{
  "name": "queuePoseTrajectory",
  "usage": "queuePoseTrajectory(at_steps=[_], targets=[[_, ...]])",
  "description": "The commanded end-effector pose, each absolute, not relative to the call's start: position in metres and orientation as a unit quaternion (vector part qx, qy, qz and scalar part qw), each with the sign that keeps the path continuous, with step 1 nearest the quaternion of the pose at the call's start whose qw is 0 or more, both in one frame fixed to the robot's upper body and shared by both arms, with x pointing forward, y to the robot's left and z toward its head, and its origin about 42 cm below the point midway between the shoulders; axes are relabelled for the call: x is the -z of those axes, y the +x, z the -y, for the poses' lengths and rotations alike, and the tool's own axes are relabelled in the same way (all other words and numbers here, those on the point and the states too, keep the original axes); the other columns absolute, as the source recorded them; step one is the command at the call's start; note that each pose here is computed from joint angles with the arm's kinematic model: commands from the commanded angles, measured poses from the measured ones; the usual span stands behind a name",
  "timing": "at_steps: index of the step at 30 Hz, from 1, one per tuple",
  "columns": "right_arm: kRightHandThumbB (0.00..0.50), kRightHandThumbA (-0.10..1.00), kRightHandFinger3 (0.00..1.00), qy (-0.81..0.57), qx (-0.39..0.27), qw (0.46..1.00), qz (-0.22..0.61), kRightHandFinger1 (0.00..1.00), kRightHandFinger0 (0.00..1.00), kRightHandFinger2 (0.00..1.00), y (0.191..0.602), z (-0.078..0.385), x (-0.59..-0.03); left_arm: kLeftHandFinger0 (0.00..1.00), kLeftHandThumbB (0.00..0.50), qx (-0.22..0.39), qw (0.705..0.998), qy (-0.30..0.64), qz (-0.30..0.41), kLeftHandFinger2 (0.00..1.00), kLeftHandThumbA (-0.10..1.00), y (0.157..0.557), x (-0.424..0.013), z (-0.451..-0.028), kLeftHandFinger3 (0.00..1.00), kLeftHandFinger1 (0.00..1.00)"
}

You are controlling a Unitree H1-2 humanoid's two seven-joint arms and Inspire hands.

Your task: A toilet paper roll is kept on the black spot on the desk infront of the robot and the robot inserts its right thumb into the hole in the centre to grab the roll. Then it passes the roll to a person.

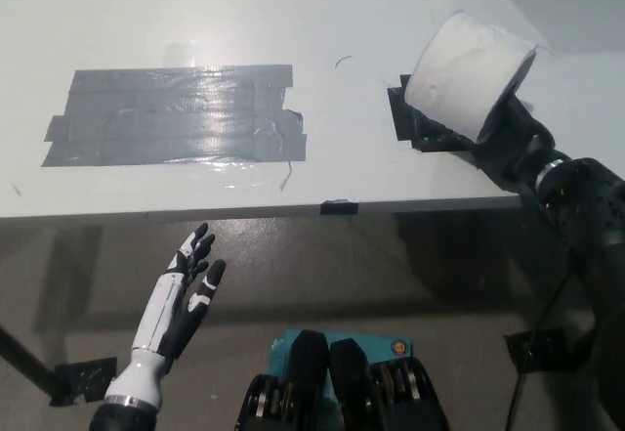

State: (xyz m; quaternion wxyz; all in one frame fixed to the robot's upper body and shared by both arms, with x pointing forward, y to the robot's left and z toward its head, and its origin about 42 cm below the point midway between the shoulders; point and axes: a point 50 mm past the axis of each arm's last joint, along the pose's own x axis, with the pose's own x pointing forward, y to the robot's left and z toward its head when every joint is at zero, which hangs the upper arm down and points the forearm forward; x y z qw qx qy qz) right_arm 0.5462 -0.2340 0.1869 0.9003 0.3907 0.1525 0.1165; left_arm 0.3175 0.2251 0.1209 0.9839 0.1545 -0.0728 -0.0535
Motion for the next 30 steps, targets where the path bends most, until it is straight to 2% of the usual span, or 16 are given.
queuePoseTrajectory(at_steps=[1,6,9,10,11,12,14,18,21,30], targets=[[0.123,-0.10,1.00,0.446,-0.181,0.872,-0.091,0.46,0.00,0.85,0.562,0.229,-0.254,1.00,0.106,0.048,0.980,0.163,0.102,1.00,0.89,0.334,-0.138,-0.224,1.00,1.00],[0.110,-0.10,1.00,0.441,-0.198,0.875,-0.031,0.45,0.00,0.85,0.560,0.226,-0.293,1.00,0.111,0.050,0.979,0.162,0.116,1.00,0.91,0.344,-0.147,-0.221,1.00,1.00],[0.131,-0.10,1.00,0.432,-0.219,0.875,0.001,0.42,0.00,0.85,0.558,0.223,-0.312,1.00,0.132,0.050,0.978,0.163,0.120,1.00,0.94,0.350,-0.152,-0.220,1.00,1.00],[0.125,-0.10,1.00,0.430,-0.221,0.875,0.008,0.43,0.00,0.85,0.557,0.221,-0.320,1.00,0.128,0.050,0.978,0.160,0.121,1.00,0.94,0.352,-0.154,-0.219,1.00,1.00],[0.157,-0.10,1.00,0.428,-0.223,0.876,0.012,0.47,0.00,0.90,0.556,0.221,-0.325,1.00,0.127,0.051,0.978,0.158,0.123,1.00,0.94,0.353,-0.155,-0.219,1.00,1.00],[0.129,-0.10,1.00,0.423,-0.226,0.877,0.021,0.44,0.00,0.87,0.555,0.221,-0.333,1.00,0.119,0.053,0.978,0.156,0.129,1.00,0.94,0.356,-0.157,-0.217,1.00,1.00],[0.119,-0.10,1.00,0.407,-0.241,0.880,0.036,0.43,0.00,0.84,0.551,0.218,-0.346,1.00,0.119,0.054,0.977,0.157,0.132,1.00,0.95,0.357,-0.159,-0.217,1.00,1.00],[0.132,-0.10,1.00,0.393,-0.249,0.884,0.044,0.43,0.00,0.82,0.546,0.213,-0.356,1.00,0.126,0.053,0.977,0.160,0.128,1.00,0.96,0.358,-0.159,-0.216,1.00,1.00],[0.102,-0.10,1.00,0.367,-0.255,0.893,0.048,0.43,0.00,0.84,0.541,0.208,-0.362,1.00,0.123,0.052,0.977,0.163,0.129,1.00,0.97,0.358,-0.160,-0.216,1.00,1.00],[0.101,-0.10,1.00,0.361,-0.255,0.897,0.031,0.41,0.00,0.84,0.536,0.203,-0.350,1.00,0.113,0.059,0.977,0.158,0.126,1.00,0.96,0.354,-0.155,-0.216,1.00,1.00]])
